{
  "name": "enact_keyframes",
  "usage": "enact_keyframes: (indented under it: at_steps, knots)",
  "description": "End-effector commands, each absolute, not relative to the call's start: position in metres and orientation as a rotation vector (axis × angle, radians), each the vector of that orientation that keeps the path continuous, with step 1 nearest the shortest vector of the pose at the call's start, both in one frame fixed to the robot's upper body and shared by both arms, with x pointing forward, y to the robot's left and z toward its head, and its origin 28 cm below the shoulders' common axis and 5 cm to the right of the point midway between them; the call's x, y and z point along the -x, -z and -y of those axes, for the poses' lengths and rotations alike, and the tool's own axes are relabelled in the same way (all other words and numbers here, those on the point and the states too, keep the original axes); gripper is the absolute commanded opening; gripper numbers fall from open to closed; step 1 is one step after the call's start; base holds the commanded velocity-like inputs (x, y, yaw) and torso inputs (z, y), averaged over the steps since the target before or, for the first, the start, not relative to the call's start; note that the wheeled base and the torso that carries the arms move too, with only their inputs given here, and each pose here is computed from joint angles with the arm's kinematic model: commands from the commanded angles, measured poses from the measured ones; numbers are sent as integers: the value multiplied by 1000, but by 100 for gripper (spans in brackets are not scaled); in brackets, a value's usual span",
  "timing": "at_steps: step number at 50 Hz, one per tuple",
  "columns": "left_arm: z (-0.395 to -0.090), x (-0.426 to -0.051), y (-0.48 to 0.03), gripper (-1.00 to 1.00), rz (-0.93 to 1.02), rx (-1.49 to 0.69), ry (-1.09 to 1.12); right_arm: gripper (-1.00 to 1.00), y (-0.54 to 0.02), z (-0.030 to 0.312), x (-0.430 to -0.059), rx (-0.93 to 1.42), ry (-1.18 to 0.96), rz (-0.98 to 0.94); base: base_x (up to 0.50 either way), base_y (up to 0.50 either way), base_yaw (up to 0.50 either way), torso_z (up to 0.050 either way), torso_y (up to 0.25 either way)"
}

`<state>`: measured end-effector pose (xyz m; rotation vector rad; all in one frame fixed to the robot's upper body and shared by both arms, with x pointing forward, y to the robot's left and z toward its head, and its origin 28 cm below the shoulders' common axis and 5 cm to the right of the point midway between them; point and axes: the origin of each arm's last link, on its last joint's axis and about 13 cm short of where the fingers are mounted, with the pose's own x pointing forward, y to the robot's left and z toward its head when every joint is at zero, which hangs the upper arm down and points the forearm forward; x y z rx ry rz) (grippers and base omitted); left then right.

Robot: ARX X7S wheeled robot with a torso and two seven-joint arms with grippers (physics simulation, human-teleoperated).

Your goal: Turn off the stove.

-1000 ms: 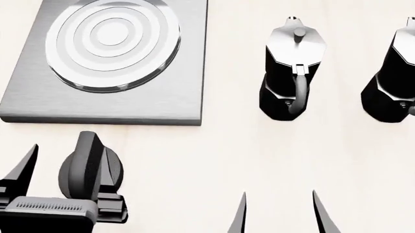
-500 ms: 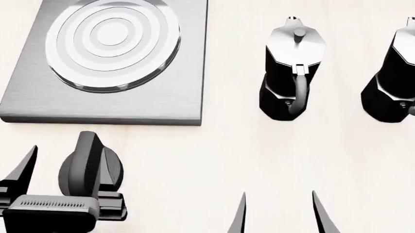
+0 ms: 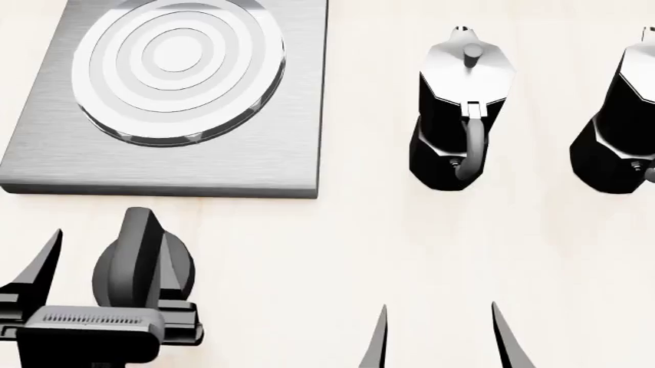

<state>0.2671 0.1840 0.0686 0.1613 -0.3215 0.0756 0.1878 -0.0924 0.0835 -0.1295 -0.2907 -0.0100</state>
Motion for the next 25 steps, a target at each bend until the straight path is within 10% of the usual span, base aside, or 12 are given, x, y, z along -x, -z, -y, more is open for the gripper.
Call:
enact_keyframes:
  at_steps: [1,25]
  knots:
    - [-187,-270,-65,100,301,-167,-89,100,-84,92,-187,128,10,291,0,0,0,0,0]
    - [-194,-263,-66,100,276,-155,-106,100,-84,92,-188,126,9,291,0,0,0,0,-1]
